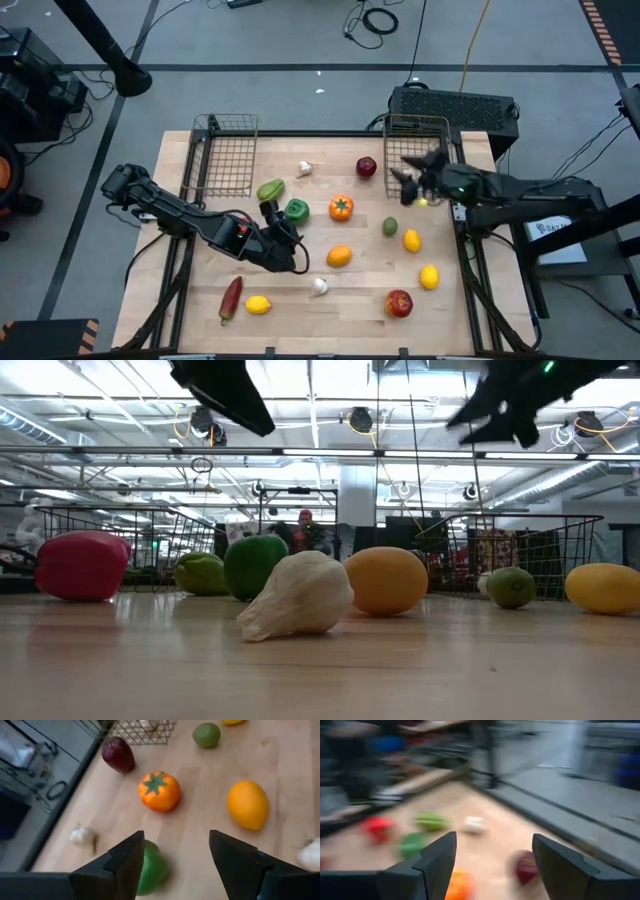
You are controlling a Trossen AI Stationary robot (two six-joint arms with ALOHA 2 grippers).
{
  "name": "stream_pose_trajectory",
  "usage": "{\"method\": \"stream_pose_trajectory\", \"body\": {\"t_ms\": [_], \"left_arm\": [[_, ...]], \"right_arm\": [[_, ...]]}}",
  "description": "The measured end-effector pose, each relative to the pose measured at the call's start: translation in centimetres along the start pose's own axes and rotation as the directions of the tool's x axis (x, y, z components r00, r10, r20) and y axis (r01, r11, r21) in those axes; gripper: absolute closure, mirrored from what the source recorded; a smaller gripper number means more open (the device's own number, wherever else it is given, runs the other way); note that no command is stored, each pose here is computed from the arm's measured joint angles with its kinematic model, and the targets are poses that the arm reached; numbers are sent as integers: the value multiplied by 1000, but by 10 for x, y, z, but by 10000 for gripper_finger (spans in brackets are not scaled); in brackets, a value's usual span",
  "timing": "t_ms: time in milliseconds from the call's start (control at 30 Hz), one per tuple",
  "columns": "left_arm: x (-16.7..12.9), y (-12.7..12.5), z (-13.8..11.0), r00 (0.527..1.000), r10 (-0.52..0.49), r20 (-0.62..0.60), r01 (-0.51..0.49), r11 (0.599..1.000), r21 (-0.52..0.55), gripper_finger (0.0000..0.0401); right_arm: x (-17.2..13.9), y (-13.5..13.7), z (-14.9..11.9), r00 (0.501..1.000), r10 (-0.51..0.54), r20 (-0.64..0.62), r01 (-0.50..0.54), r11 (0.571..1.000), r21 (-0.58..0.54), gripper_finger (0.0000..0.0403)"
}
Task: Sort produce into baskets
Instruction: Put the bottom left lemon into the left wire basket
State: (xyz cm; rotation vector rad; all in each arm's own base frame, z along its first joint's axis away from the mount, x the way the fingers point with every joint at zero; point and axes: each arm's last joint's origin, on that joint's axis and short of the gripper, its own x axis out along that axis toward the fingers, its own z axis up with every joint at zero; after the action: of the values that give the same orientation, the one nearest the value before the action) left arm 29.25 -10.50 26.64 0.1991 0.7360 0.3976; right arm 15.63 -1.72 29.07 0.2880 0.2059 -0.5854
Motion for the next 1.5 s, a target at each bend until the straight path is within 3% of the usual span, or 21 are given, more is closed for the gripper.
{"method": "stream_pose_trajectory", "body": {"t_ms": [67,167,267,333,400,467,533,700,900,1100,1267,1500], "left_arm": [[-2,0,4,1000,1,15,-1,999,39,170],[-3,0,8,999,-4,32,3,999,54,170],[-3,-1,11,998,-45,45,50,992,-118,170],[-4,-6,11,988,-154,32,156,942,-296,170],[-7,-21,9,943,-332,29,314,853,-416,170],[-18,-43,2,881,-473,14,439,806,-397,170],[-31,-59,-4,856,-516,25,490,795,-358,170],[-53,-81,-29,895,-445,-34,426,874,-233,170],[-62,-97,-57,887,-423,-187,411,906,-101,170],[-64,-105,-69,874,-420,-245,415,907,-72,170],[-72,-113,-82,802,-479,-356,482,872,-86,170],[-78,-115,-86,817,-462,-345,422,887,-187,168]], "right_arm": [[-7,10,1,990,138,2,-138,990,-3,151],[-12,23,1,963,268,7,-268,963,-6,151],[-12,35,-4,944,330,-13,-330,943,-31,151],[-11,41,-8,937,348,-42,-350,936,-48,151],[-10,47,-13,931,360,-69,-364,930,-57,151],[-8,51,-17,926,367,-94,-374,924,-83,151],[-6,54,-20,924,367,-109,-379,918,-119,151],[0,57,-25,927,349,-135,-365,924,-117,151],[2,58,-27,928,344,-147,-362,924,-126,151],[2,58,-27,928,344,-147,-365,917,-159,151],[2,58,-27,928,344,-147,-369,904,-215,151],[2,58,-27,927,344,-146,-371,895,-246,151]]}}
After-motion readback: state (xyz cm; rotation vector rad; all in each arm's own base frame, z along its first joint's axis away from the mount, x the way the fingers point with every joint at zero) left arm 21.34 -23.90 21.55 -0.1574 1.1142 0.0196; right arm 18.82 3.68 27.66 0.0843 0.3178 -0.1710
